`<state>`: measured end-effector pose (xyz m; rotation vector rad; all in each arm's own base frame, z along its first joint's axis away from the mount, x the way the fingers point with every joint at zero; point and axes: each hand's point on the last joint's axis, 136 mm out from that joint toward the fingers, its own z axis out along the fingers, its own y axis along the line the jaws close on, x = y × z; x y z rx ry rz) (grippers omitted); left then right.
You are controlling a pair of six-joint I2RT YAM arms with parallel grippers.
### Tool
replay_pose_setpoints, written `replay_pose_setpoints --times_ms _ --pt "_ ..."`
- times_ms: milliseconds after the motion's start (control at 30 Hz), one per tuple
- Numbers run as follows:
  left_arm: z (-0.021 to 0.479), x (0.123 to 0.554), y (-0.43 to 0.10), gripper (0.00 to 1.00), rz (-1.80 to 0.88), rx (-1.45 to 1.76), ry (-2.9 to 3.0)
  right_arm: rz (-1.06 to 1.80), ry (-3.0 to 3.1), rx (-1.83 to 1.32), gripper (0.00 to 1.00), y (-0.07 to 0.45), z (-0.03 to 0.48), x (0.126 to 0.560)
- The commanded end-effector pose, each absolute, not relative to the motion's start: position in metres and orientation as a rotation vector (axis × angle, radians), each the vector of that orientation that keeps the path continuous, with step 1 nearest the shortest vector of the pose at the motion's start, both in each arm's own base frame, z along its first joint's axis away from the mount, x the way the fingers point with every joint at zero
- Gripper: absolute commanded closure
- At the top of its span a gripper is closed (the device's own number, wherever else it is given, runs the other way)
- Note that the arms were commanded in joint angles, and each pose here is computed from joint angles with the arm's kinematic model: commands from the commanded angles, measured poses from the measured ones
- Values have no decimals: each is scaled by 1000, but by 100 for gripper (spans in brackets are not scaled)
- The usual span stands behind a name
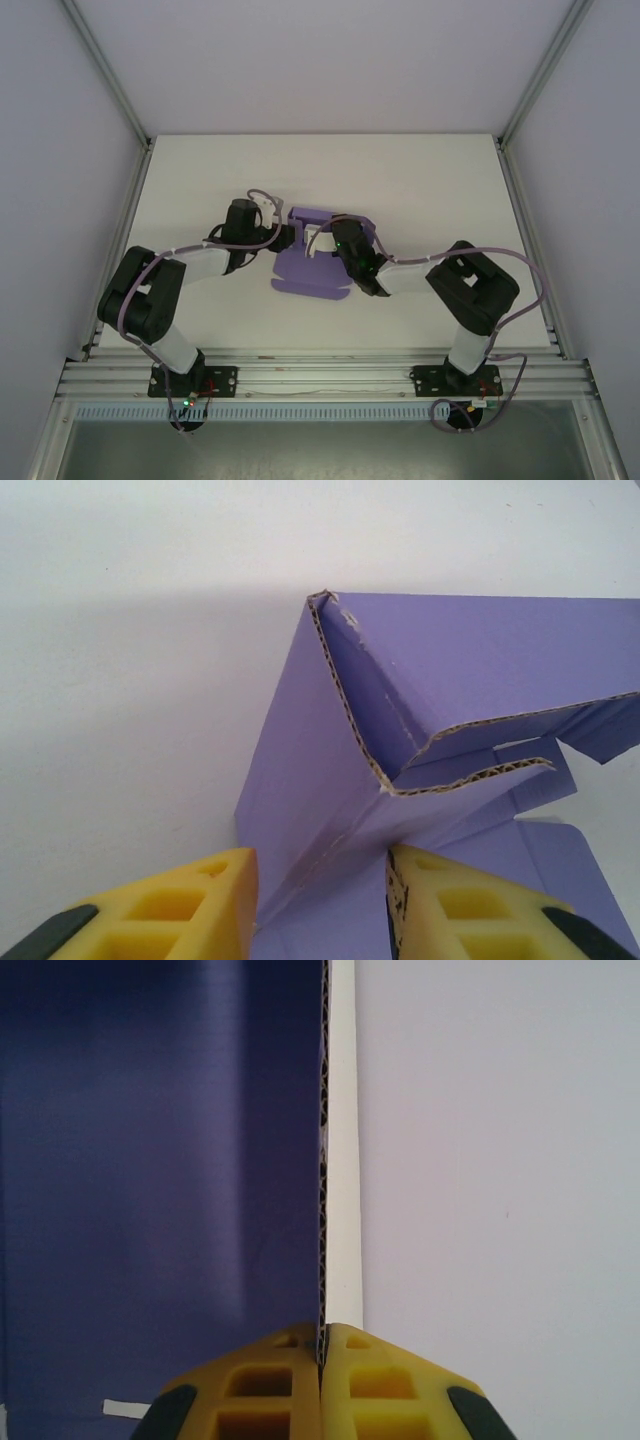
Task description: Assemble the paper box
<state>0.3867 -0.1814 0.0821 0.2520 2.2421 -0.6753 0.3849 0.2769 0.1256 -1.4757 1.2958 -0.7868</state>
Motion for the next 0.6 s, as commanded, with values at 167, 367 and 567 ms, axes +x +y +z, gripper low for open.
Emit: replay_pose_setpoints --times_ms 167,367,567 --pt "87 414 -189 68 -509 222 2153 -724 1331 -1470 100 281 122 372" --pt "86 421 -194 72 -468 197 2120 -696 1383 -1483 100 277 114 368" --pt "83 432 -196 78 -371 188 2096 -665 1432 -1502 100 277 107 365"
